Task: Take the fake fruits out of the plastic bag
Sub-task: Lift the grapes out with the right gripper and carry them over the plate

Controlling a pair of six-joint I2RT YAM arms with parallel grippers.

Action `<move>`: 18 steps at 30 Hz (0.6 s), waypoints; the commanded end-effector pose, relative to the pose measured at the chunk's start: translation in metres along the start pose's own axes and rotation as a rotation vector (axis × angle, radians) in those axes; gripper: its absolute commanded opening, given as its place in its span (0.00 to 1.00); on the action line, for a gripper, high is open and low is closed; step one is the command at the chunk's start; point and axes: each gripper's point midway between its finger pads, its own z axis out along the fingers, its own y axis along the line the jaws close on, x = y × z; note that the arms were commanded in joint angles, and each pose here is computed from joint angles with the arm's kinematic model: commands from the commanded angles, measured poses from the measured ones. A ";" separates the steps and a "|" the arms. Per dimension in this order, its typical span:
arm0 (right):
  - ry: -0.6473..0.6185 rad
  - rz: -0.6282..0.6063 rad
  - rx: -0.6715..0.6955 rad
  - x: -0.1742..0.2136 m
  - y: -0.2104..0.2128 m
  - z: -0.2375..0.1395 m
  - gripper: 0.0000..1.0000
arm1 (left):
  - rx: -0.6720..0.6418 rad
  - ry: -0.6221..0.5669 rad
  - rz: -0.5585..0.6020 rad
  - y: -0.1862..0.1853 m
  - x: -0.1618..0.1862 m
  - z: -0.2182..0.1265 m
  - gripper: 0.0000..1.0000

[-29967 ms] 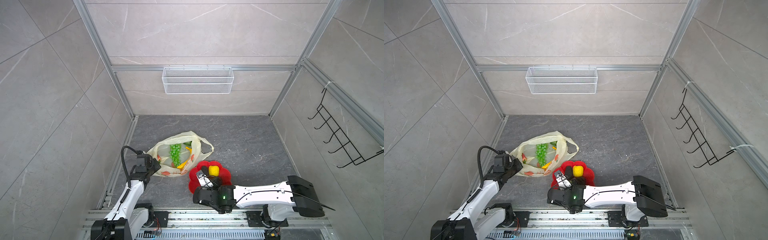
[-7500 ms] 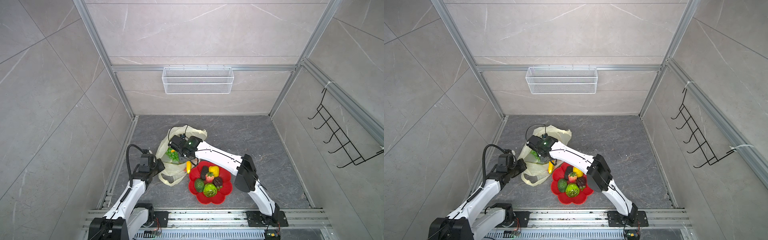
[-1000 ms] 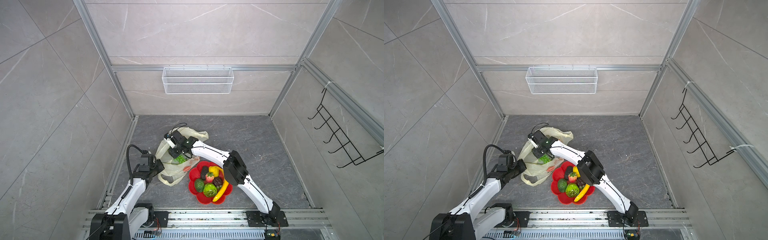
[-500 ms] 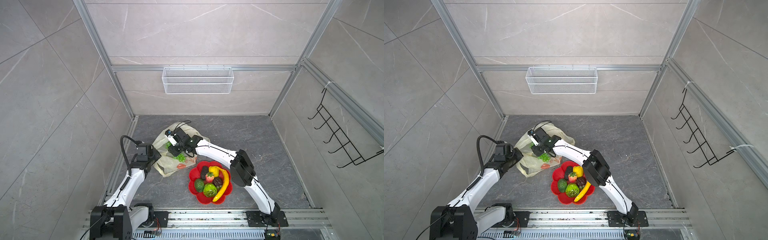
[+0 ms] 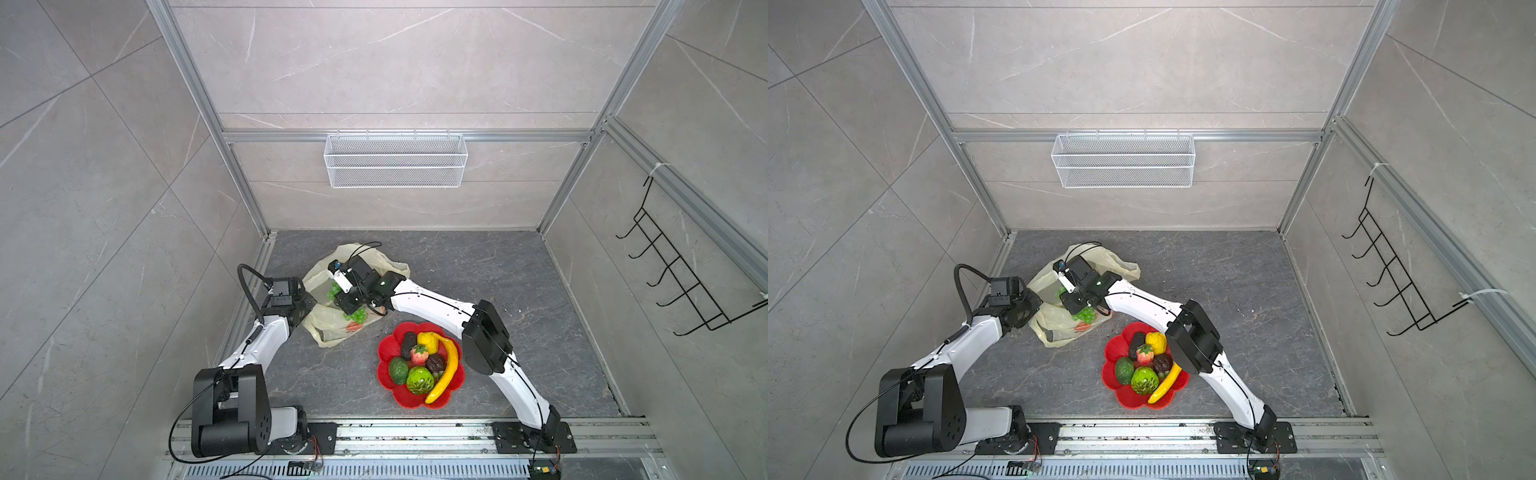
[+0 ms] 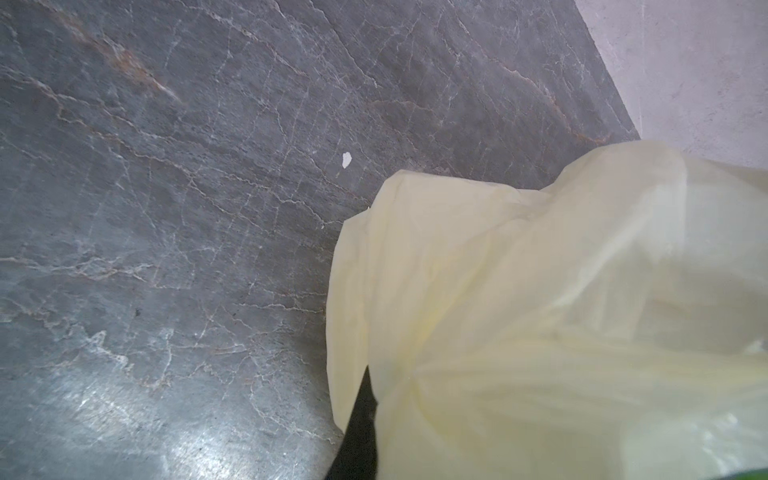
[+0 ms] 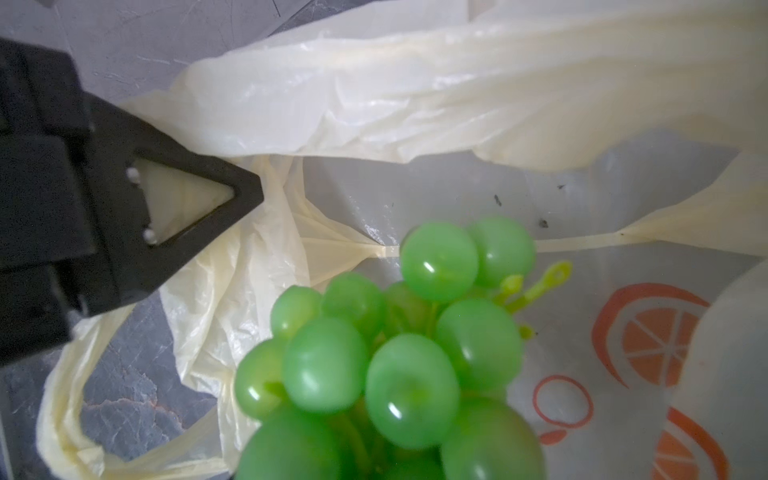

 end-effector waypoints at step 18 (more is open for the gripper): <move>-0.192 0.400 0.165 0.041 0.002 -0.157 0.42 | 0.004 -0.057 -0.018 0.018 -0.021 -0.003 0.03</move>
